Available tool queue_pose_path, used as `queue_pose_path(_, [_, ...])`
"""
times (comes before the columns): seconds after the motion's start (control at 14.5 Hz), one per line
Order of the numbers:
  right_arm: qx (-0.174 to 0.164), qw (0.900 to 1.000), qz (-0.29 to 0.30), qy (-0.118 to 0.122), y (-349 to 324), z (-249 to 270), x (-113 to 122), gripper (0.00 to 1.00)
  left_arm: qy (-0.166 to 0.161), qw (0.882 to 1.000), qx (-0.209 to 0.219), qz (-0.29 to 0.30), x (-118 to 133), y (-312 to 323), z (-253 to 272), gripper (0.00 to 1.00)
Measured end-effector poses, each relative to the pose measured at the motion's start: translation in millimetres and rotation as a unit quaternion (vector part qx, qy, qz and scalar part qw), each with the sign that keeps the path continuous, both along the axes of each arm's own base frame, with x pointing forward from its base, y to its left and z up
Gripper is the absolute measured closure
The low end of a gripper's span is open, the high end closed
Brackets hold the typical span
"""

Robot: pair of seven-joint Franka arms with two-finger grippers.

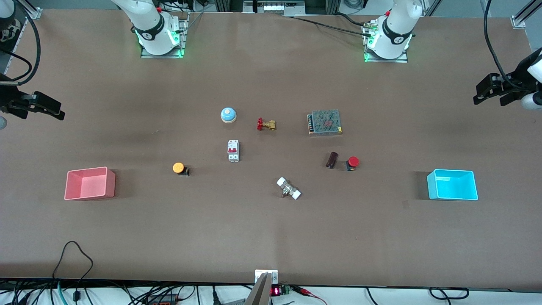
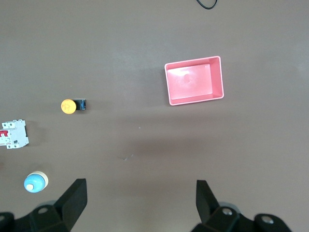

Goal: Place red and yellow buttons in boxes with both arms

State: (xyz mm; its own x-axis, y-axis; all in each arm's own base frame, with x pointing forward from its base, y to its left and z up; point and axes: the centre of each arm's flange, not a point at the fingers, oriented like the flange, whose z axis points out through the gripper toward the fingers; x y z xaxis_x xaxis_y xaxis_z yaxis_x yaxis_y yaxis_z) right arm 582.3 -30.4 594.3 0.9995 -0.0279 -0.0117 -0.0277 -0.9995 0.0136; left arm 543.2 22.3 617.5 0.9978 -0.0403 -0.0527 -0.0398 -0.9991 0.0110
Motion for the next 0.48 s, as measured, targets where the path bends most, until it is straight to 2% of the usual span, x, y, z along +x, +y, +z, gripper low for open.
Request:
queue_pose_path(0.07, [0.0, 1.0, 0.0, 0.0, -0.1, 0.0, -0.1, 0.0, 0.0, 1.0, 0.0, 0.0, 0.0, 0.0, -0.1, 0.13])
queue_pose_path(0.14, [0.0, 1.0, 0.0, 0.001, -0.2, -0.1, -0.2, 0.0, 0.0, 1.0, 0.0, 0.0, 0.0, 0.0, -0.1, 0.13])
queue_pose_path(0.48, [0.0, 1.0, -0.001, 0.002, -1.5, -1.3, 0.0, 0.0, 0.001, 1.0, 0.0, 0.003, 0.3, 3.0, -0.8, 0.64])
